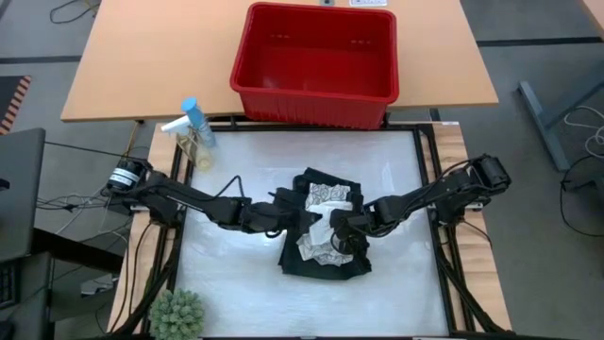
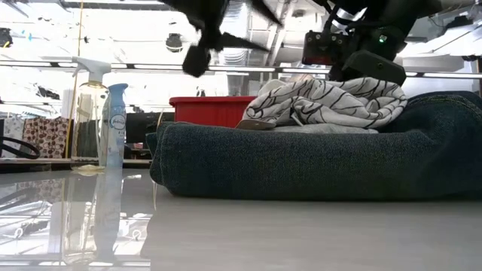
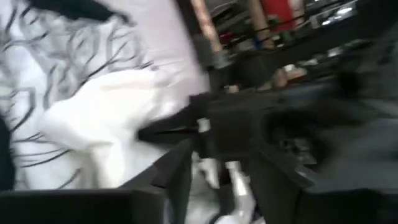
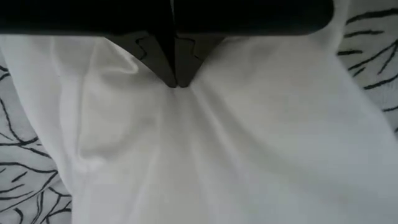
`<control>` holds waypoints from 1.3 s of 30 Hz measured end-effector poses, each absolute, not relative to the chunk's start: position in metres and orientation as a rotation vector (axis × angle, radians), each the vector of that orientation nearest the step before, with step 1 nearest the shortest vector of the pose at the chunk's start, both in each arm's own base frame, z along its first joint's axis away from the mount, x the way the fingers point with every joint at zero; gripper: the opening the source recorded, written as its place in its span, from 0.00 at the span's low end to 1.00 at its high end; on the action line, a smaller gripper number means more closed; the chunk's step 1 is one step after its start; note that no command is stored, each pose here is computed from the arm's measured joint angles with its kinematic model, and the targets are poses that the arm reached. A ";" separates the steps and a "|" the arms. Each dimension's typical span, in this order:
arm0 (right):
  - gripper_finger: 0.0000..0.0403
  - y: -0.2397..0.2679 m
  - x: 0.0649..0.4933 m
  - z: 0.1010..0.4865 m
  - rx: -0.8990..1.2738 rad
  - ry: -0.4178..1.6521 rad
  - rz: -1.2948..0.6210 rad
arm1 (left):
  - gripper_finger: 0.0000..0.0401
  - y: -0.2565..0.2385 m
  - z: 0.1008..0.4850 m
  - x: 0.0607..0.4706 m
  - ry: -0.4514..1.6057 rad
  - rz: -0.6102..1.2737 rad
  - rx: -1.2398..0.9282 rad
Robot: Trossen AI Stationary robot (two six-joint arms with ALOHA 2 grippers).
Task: Fold Laundry from Bin
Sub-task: Stack the white boxer on the white shirt
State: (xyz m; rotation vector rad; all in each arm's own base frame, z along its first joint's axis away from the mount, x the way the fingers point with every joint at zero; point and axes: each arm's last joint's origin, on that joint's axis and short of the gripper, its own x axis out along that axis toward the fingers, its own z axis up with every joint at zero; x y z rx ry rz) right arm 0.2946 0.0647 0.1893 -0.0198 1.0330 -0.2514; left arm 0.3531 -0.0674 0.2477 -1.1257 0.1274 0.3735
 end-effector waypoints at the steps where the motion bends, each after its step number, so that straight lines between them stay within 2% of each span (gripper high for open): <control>1: 0.04 0.064 0.295 0.189 -0.019 1.033 -0.252 | 0.32 -0.066 0.242 0.355 0.147 0.385 -1.132; 5: 0.04 0.064 0.295 0.189 -0.018 1.031 -0.253 | 0.14 -0.062 0.210 0.361 0.216 0.448 -1.135; 8: 0.04 0.064 0.295 0.189 -0.017 1.031 -0.253 | 0.02 -0.058 0.197 0.367 0.231 0.416 -1.119; 11: 0.04 0.064 0.295 0.189 -0.016 1.031 -0.252 | 0.02 -0.058 0.188 0.370 0.278 0.401 -1.115; 19: 0.04 0.064 0.295 0.193 -0.006 1.045 -0.262 | 0.00 -0.055 0.167 0.359 0.427 0.585 -1.132; 28: 0.04 0.069 0.307 0.237 -0.045 1.044 -0.242 | 0.00 -0.055 0.180 0.365 0.333 0.496 -1.109; 32: 0.04 0.083 0.314 0.261 -0.045 0.956 -0.195 | 0.00 -0.055 0.181 0.365 0.325 0.498 -1.125; 35: 0.04 0.096 0.315 0.263 -0.046 0.908 -0.151 | 0.00 -0.056 0.184 0.365 0.321 0.477 -1.084; 39: 0.04 0.111 0.310 0.245 -0.036 0.878 -0.120 | 0.00 -0.056 0.185 0.365 0.317 0.471 -1.081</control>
